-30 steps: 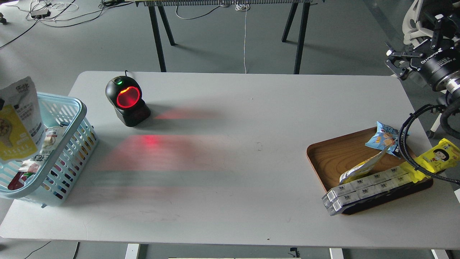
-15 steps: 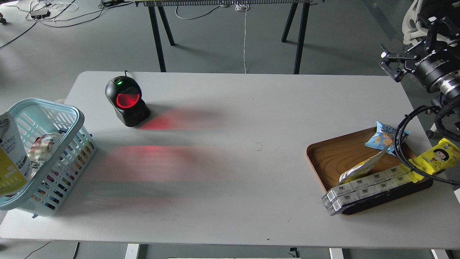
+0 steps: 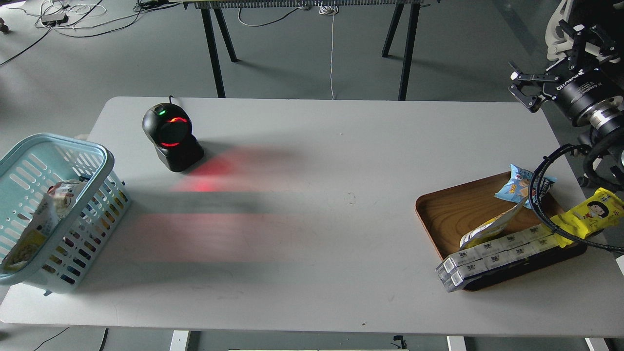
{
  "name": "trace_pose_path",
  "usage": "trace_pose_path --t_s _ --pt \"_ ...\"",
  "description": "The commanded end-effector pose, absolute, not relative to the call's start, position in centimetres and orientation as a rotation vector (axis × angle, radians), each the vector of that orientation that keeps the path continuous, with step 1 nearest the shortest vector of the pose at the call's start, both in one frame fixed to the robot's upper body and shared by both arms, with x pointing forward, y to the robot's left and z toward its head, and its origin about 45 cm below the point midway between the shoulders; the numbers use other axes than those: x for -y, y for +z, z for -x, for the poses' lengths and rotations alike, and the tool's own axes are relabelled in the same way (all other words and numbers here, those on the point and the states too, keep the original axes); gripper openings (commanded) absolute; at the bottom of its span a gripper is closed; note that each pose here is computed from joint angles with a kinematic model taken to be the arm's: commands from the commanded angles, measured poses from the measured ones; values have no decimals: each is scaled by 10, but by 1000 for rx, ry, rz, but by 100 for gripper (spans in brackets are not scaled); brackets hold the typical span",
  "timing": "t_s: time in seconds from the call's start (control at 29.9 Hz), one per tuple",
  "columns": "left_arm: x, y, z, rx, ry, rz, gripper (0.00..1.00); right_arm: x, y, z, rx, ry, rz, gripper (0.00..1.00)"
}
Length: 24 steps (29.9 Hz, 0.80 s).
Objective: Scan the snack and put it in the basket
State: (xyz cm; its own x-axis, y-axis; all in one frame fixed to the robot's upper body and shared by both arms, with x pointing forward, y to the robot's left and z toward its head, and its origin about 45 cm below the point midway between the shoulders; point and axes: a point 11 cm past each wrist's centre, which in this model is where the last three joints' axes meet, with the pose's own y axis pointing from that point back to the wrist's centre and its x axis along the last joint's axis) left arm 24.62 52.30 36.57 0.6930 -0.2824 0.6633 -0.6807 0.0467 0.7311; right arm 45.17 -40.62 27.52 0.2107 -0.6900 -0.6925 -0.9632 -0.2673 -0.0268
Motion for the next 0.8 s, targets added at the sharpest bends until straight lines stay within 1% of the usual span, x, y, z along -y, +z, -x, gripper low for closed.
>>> trace_pose_path --t_s 0.0,0.13,0.3,0.37,0.5,0.64,0.77 --pt "-514 401 -264 925 439 -1518 99 406 275 -452 -1528 794 2032 98" --pt "-496 446 -285 1081 530 -1457 99 405 281 -454 -1520 782 2038 98" --pt "-429 485 -337 1225 671 -1206 99 402 293 -459 -1501 759 2049 98" --pt "-406 489 -351 1205 724 -1118 99 400 297 -461 -1494 751 2053 98" --pt "-343 496 -383 1149 848 -808 99 399 301 -463 -1489 743 2057 99" --pt "-311 491 -407 1042 972 -614 99 399 307 -465 -1483 728 2061 99" --pt "-290 482 -437 912 1043 -478 99 398 311 -466 -1475 720 2064 99"
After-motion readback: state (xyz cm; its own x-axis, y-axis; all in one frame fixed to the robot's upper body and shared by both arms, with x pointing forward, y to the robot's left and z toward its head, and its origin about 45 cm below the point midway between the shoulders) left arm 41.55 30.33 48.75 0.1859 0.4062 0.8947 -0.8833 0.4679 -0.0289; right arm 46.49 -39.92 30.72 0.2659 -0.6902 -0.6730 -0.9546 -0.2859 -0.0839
